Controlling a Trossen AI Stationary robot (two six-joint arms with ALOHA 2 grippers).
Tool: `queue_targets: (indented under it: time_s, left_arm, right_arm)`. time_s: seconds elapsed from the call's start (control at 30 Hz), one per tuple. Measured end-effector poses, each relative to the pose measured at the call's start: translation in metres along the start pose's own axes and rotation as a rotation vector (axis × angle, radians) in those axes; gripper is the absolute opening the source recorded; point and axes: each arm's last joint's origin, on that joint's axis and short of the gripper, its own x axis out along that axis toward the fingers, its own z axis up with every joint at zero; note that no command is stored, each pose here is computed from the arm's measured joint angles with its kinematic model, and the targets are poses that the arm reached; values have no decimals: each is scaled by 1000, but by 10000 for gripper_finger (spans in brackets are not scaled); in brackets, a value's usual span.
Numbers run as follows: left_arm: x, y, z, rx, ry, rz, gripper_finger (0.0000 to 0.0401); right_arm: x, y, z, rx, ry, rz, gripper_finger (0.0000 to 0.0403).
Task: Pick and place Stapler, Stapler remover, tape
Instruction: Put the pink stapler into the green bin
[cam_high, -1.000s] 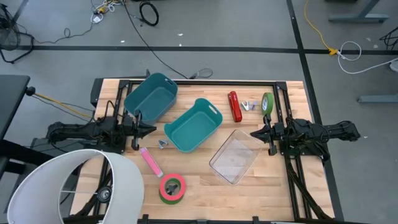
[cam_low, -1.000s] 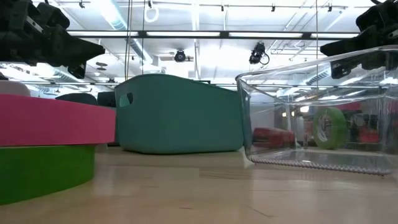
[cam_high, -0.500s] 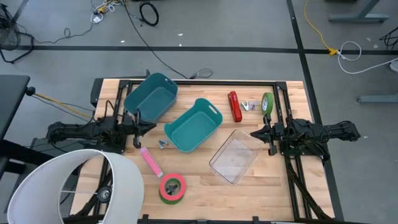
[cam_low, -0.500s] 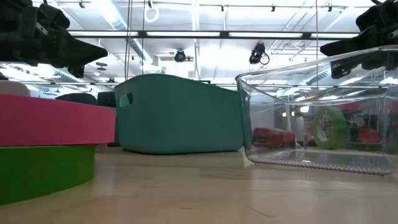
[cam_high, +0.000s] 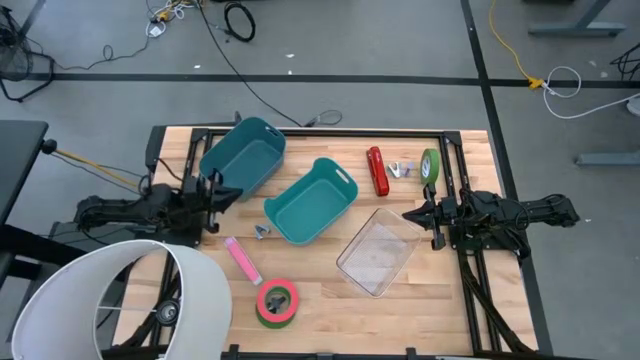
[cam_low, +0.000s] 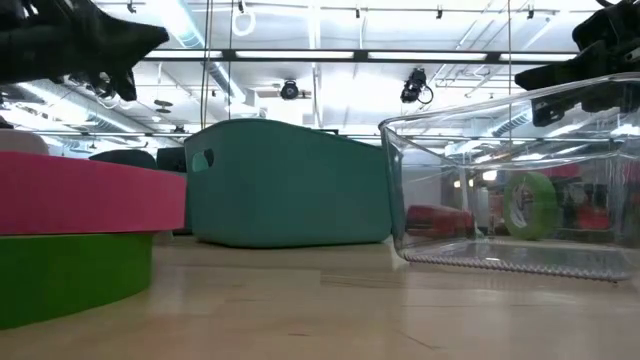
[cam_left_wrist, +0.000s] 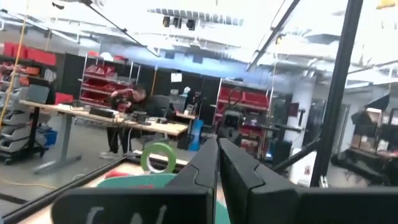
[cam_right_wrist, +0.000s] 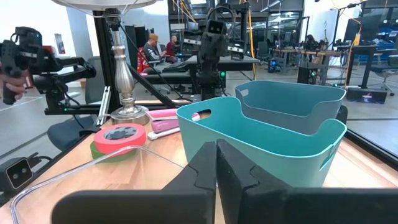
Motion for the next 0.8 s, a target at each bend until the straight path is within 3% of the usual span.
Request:
queue_targets:
  time_s: [0.13,0.33,0.8]
  left_arm:
    - [1,-2,15,-4,-20,-6,18]
    - [0,-5,25,13,71,-35,18]
    - [5,-11,41,71,134,-109,18]
  right_arm:
    - [0,0,0,0,0,0,15]
    - [0,0,0,0,0,0,15]
    - [0,0,0,-3,0,0,15]
